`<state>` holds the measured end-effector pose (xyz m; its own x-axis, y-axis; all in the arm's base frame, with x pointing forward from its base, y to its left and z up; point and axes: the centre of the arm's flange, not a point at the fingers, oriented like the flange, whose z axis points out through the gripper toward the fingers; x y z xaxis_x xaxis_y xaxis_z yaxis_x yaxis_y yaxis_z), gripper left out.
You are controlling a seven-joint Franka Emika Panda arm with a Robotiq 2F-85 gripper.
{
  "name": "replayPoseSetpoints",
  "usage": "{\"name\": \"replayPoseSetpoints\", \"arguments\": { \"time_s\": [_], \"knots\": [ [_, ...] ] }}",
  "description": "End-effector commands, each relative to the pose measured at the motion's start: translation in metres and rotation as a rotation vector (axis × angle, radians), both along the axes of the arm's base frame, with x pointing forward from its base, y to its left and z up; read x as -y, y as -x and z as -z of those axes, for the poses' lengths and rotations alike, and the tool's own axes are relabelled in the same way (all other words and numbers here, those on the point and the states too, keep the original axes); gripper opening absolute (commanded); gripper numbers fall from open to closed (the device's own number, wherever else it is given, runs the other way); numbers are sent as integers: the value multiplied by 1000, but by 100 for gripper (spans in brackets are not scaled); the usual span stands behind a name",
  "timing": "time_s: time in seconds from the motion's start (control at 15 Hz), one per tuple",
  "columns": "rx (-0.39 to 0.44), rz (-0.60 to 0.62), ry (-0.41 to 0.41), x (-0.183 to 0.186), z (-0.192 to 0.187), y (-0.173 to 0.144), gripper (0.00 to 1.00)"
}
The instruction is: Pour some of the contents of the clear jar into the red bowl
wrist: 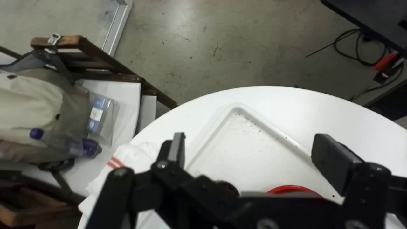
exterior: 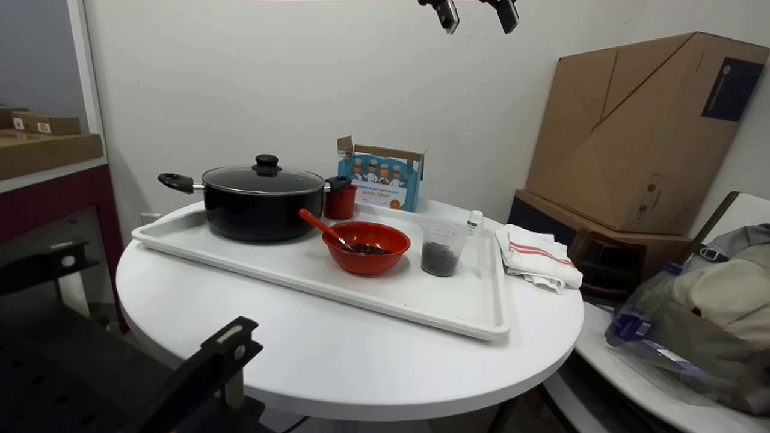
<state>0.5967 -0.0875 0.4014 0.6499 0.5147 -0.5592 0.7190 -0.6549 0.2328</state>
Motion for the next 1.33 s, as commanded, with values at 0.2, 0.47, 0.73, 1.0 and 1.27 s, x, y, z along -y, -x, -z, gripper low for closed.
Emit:
{"name": "replayPoseSetpoints", "arguments": {
  "time_s": [0.2,0.47,0.73,1.0,1.27],
  "knots": [
    [-30,-283,-204,47,-30,-10,100],
    [-111,-394,-358,97,-11,-2,100],
    [-244,-515,-472,124,6,0,100],
    [-341,-604,-476,119,27,-11,100],
    [-390,-643,-420,100,62,-28,100]
  ]
}}
